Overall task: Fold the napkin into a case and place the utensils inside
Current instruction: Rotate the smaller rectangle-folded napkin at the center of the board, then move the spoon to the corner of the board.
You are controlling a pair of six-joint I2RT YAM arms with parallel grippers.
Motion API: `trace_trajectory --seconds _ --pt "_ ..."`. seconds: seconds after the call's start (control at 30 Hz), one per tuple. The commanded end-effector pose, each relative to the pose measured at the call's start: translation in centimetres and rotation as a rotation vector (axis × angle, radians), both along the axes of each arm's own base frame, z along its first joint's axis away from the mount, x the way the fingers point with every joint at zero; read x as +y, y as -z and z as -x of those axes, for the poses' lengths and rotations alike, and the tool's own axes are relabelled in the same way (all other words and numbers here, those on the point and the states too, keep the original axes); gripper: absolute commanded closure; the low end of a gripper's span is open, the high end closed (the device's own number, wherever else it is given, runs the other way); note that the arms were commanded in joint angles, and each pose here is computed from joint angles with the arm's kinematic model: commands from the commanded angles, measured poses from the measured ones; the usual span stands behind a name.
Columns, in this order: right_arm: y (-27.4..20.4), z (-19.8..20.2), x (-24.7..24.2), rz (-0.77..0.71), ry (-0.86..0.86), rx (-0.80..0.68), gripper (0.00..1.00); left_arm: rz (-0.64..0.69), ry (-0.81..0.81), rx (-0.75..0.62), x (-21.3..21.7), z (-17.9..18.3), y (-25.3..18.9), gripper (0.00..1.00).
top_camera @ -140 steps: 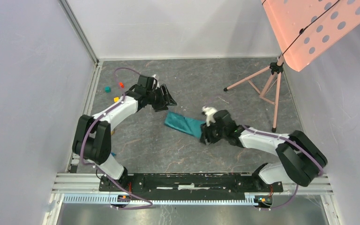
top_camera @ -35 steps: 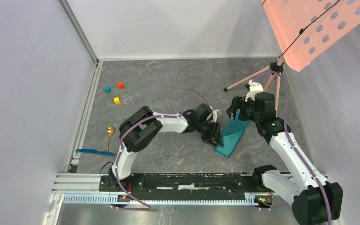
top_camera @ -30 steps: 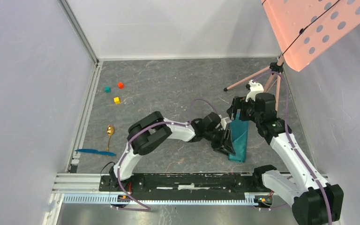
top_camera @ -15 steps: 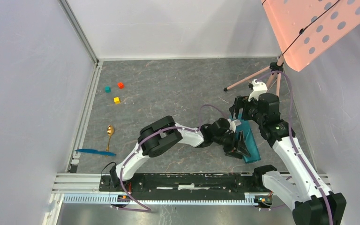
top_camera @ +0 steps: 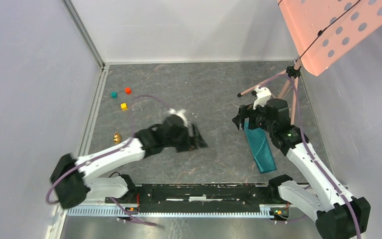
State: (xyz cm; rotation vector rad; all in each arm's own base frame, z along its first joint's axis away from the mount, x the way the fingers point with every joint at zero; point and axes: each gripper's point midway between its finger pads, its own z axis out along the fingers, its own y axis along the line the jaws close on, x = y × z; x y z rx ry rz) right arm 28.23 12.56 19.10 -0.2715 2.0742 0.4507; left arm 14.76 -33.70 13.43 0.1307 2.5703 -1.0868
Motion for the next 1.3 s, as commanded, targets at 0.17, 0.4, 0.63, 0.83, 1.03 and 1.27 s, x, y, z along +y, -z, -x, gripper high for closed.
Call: trace_trajectory --seconds 0.17,0.4,0.63,0.83,1.03,1.27 --pt "0.4 2.3 6.1 0.046 -0.239 -0.049 0.12 -0.483 -1.044 0.037 29.0 -4.3 0.0 0.01" --pt "0.3 3.2 7.8 0.057 -0.293 -0.052 0.11 -0.606 -1.301 0.226 39.7 -4.1 0.2 0.0" --pt "0.2 3.4 7.9 0.046 -0.3 -0.046 0.11 -0.859 -1.079 0.155 43.7 -7.1 2.2 0.0" --pt "-0.5 3.4 8.1 0.039 -0.31 -0.063 0.11 -0.82 -0.876 0.326 42.1 -8.3 6.3 0.0" --pt "-1.2 3.7 8.0 0.045 -0.31 -0.093 0.11 -0.735 -0.765 0.364 41.0 -9.1 8.5 0.0" --pt "-1.2 3.9 8.0 0.088 -0.305 -0.116 0.1 -0.628 -0.695 0.482 39.8 -9.5 11.8 0.03"
